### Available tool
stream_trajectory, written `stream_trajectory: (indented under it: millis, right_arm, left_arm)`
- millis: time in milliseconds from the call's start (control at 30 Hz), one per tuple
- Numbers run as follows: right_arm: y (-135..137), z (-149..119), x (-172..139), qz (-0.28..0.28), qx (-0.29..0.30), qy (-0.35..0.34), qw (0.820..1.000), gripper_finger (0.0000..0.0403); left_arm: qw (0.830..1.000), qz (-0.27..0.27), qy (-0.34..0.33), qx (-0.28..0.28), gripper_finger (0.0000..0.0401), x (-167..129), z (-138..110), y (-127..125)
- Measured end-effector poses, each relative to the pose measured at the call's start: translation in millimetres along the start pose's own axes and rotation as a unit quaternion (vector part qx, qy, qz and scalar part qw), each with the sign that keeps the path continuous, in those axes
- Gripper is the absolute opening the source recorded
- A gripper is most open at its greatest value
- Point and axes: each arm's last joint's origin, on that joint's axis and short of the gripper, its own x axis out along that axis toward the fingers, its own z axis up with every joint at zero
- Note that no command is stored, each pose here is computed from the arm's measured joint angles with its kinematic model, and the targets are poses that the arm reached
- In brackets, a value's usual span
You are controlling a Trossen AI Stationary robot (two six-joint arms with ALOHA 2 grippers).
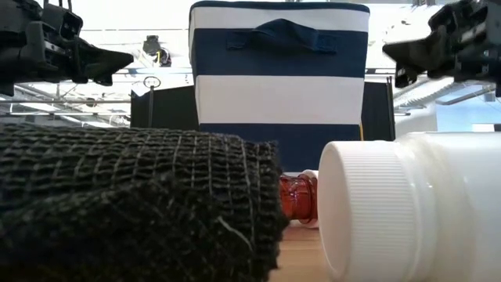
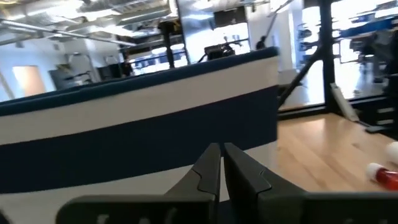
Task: Pick & place medical supplies in basket/bin
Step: Put the red pill bottle into the blue bin
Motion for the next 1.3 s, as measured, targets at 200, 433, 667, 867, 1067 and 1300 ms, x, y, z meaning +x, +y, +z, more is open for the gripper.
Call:
stream_trajectory:
  millis: [200,433,667,867,1067,1300]
  right_arm:
    - [4,28,4,0.029,0.020,-0.006,0.999,0.0000]
    - [16,92,23,0.069,0.006,-0.005,0.998,0.0000]
    - [35,127,64,0.115,-0.017,0.066,0.991,0.0000]
    - [65,130,111,0.120,-0.057,0.112,0.985,0.0024]
    - [103,134,155,0.147,-0.096,0.147,0.974,0.0116]
    - [145,115,188,0.121,-0.130,0.183,0.967,0.0231]
  left_arm:
    - [1.000,0.029,0.004,-0.001,0.0035,0,0,2]
    - [0.999,0.052,0.002,-0.002,0.0015,0,1,3]
    - [0.998,0.056,0.001,-0.011,0.0010,0,1,3]
    - [0.998,0.061,0.001,-0.013,0.0030,0,1,4]
    - [0.994,0.108,0.008,-0.028,0.0028,-1,0,6]
    - [0.985,0.169,0.016,-0.042,0.0005,-2,-1,10]
